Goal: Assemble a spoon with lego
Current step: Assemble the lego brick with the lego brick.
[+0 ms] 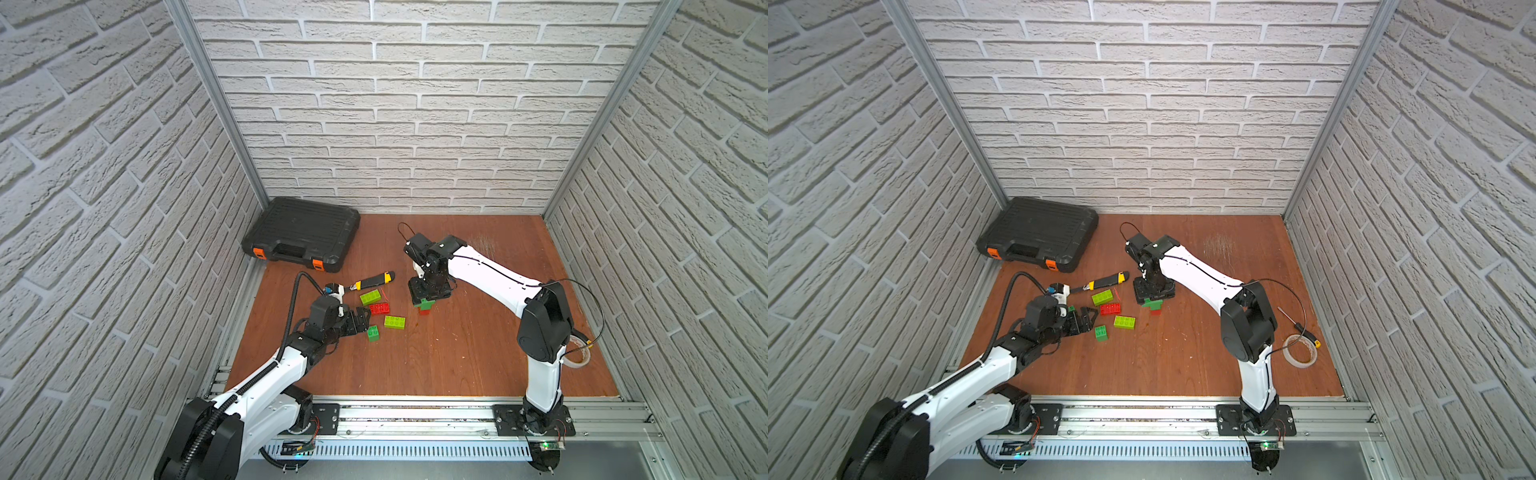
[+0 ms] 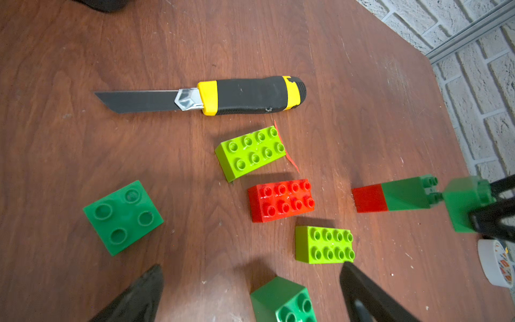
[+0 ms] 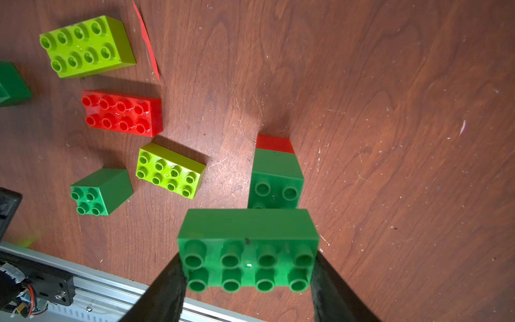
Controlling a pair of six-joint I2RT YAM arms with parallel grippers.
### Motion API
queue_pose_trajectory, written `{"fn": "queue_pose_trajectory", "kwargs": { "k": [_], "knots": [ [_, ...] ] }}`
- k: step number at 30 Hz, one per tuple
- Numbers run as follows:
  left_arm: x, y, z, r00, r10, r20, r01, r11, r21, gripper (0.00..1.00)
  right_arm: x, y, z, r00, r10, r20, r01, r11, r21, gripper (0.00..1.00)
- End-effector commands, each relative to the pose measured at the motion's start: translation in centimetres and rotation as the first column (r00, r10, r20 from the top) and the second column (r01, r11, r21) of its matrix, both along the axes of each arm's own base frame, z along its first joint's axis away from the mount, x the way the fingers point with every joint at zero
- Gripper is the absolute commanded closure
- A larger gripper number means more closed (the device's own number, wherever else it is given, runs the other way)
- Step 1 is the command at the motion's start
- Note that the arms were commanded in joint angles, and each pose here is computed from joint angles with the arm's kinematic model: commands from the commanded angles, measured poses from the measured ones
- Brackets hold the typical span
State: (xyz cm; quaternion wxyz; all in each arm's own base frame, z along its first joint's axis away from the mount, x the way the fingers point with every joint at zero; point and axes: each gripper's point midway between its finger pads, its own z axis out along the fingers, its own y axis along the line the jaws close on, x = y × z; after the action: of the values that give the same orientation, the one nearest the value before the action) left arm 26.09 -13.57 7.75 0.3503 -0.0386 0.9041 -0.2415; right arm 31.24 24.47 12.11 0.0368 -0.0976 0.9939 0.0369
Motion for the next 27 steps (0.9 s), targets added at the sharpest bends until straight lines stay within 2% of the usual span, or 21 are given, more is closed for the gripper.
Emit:
{"fn": "queue_pose_trajectory", "kwargs": {
  "k": [1,16,18,27],
  "knots": [
    [0.7,-0.3,0.8,0.999,-0.005,0.032,0.006,1.000,-0.016,0.02,0.2,-0.3,0.7,1.000,0.013,0.003,-0.013,1.000,0.000,0.51],
    [0.8,-0.4,0.3,1.000,-0.006,0.023,0.007,1.000,-0.013,0.02,0.9,-0.9,0.0,1.000,-0.007,0.004,0.007,1.000,-0.010,0.51],
    [0.8,-0.4,0.3,1.000,-0.007,0.023,0.007,1.000,-0.014,0.02,1.1,-0.8,-1.2,1.000,-0.004,-0.020,0.003,1.000,-0.026,0.51],
    [0.7,-0.3,0.3,1.000,-0.004,0.021,0.004,1.000,-0.014,0.02,1.1,-1.0,-2.5,0.999,-0.017,-0.046,0.015,0.999,-0.047,0.51]
  ]
}}
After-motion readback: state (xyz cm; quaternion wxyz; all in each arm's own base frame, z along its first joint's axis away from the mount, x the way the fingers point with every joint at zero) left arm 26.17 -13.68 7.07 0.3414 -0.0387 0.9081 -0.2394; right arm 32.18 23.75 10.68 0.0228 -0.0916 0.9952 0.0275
